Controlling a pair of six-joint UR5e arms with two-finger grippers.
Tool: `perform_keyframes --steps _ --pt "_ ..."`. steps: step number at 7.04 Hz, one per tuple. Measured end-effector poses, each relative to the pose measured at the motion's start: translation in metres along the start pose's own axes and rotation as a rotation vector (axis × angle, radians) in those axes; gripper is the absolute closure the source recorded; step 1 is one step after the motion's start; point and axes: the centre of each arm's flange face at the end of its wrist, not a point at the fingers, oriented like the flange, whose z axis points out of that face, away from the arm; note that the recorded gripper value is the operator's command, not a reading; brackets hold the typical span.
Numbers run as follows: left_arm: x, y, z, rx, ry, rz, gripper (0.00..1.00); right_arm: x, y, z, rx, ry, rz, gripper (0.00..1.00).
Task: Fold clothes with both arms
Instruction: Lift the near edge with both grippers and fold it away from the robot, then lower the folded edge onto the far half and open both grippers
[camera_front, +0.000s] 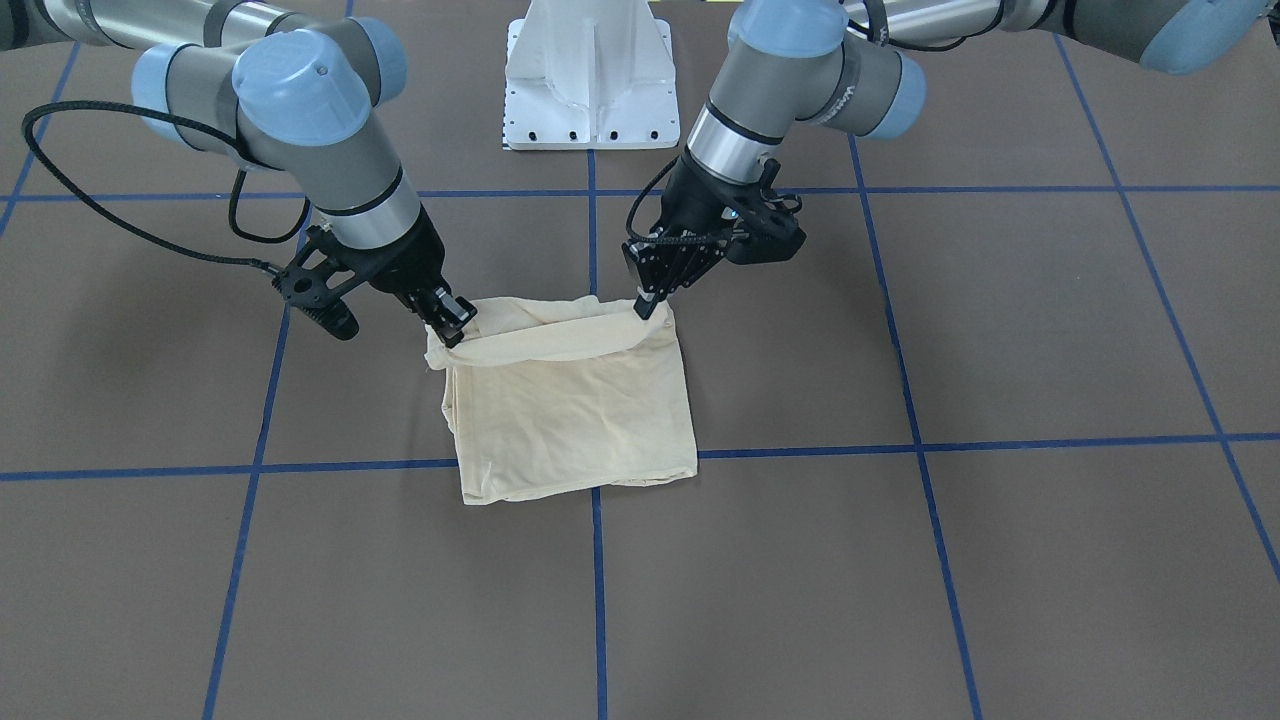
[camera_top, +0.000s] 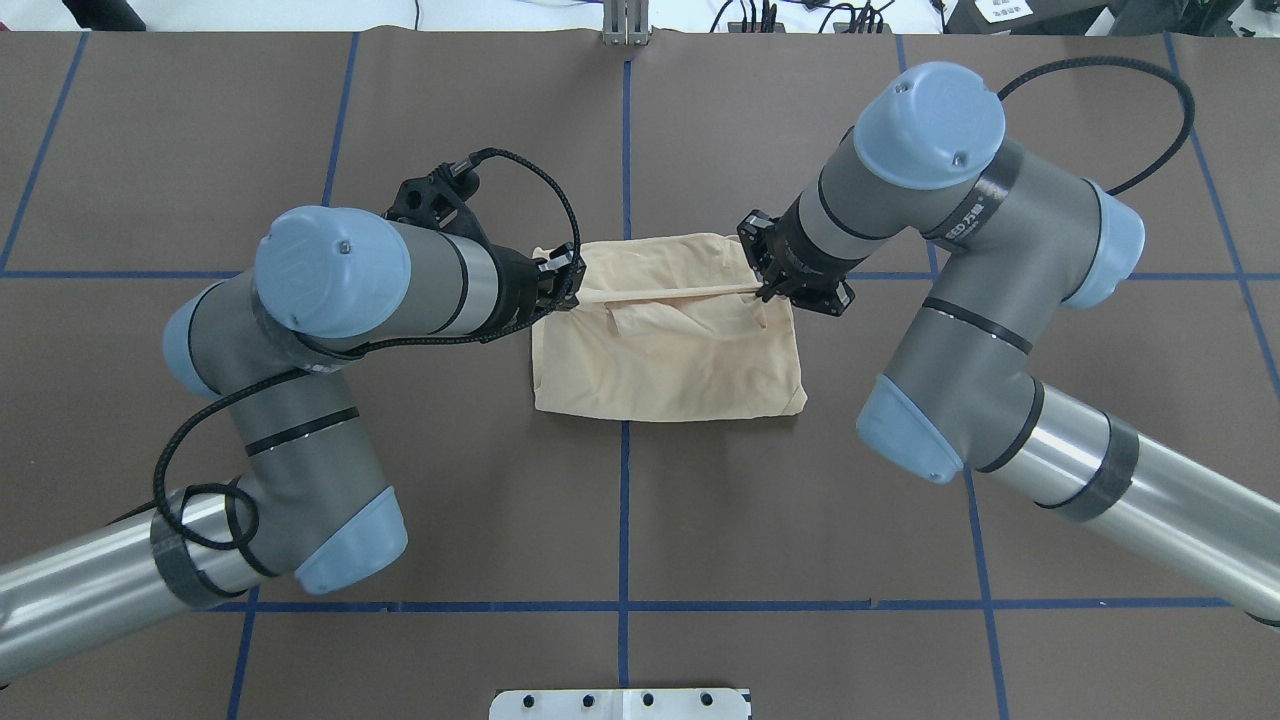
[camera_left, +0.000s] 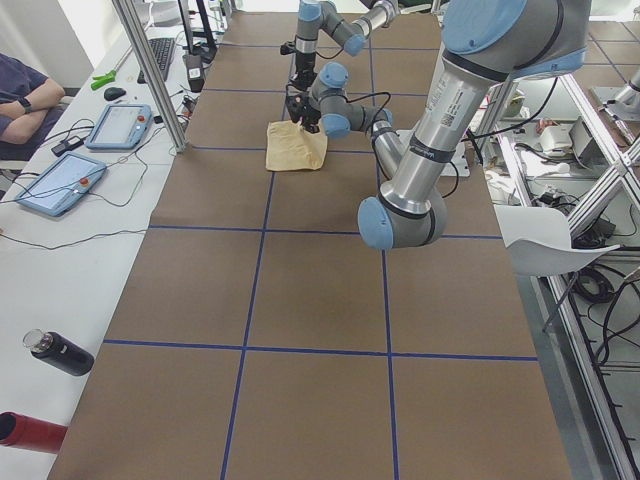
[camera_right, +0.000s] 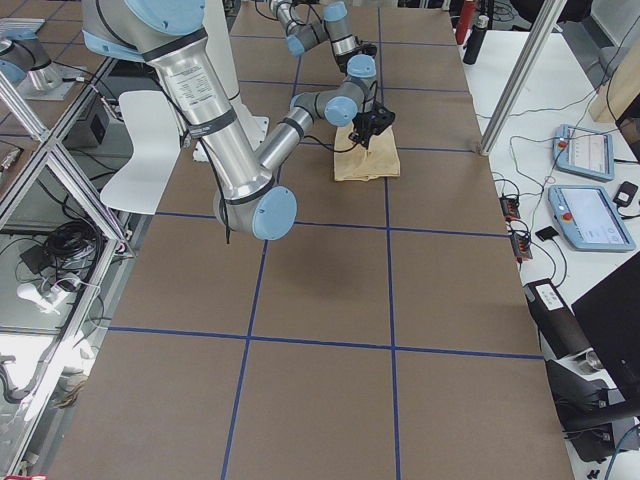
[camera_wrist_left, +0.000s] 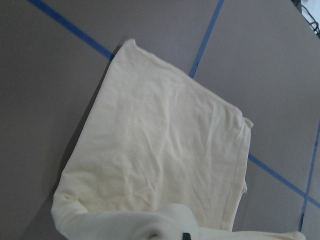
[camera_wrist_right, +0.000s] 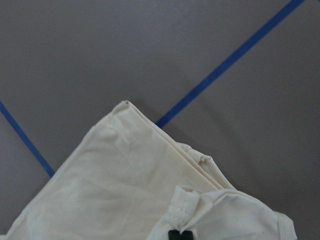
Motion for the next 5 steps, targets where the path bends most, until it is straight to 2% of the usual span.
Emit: perform_keyframes --steps 2,5 --pt "-0.008 -0.041 0.034 0.038 0.007 0.011 1.0 -0.042 -0.029 0.032 0.02 -0.001 0.013 1.0" --pt "-0.003 -0.053 0.056 0.048 0.012 0.018 1.0 -0.075 -0.04 0.061 0.027 -0.006 0.012 1.0"
